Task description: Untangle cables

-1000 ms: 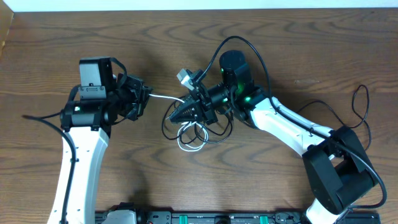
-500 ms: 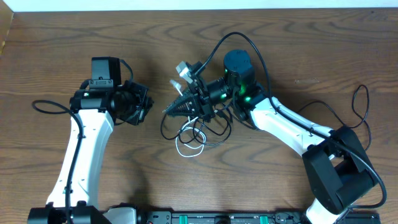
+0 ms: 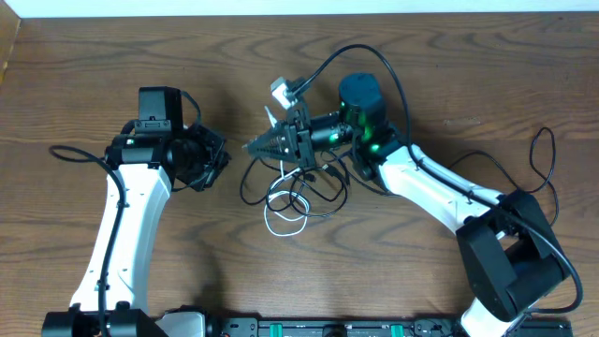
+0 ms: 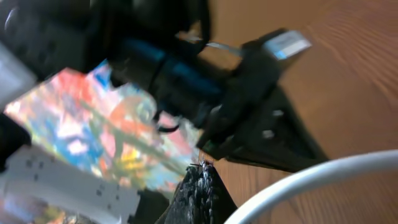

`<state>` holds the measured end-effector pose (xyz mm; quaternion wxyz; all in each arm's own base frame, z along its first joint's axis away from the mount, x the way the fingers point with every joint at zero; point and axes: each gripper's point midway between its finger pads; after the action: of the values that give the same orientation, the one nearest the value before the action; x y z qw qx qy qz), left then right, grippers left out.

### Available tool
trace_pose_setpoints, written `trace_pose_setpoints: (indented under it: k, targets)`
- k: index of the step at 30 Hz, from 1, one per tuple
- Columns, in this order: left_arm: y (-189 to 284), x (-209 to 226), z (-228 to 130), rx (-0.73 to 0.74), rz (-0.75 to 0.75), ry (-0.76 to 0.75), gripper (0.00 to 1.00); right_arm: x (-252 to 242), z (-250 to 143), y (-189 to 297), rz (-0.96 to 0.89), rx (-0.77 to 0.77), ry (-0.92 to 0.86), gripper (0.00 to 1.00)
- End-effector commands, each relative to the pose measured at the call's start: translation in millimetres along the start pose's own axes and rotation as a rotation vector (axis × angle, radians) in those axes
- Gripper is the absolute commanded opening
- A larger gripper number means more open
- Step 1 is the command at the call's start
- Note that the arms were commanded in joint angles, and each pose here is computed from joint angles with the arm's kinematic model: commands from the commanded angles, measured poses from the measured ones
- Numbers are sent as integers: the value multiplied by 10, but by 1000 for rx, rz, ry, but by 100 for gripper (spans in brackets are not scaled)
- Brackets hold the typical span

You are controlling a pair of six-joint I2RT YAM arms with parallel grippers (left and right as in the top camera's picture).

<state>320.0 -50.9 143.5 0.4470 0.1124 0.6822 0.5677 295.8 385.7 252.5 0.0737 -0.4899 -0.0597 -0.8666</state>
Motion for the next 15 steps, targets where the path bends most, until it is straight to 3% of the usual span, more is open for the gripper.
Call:
trace_pose_setpoints:
  k: [1,4,8,15]
  targets:
    - [-37,97,-39,21,30,-184,8,-110,211,106,-54,-96,-127,1]
    - [-33,23,-142,71,-27,-346,9,-149,267,170,-64,-122,-182,1]
    - [-42,-62,-241,100,-72,-498,22,-249,339,249,-98,-166,-228,1]
    - [-92,-170,-411,128,-87,-629,26,-730,320,475,-263,-262,-473,1]
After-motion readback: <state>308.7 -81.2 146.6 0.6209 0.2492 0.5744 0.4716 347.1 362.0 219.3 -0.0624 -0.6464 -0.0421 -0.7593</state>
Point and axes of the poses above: each gripper's point midway between its finger pads, its own y axis back along the fingers, its own x axis along the line the jaws close on, z = x × y, and after that the axes turned 12 degrees about -y, right-handed
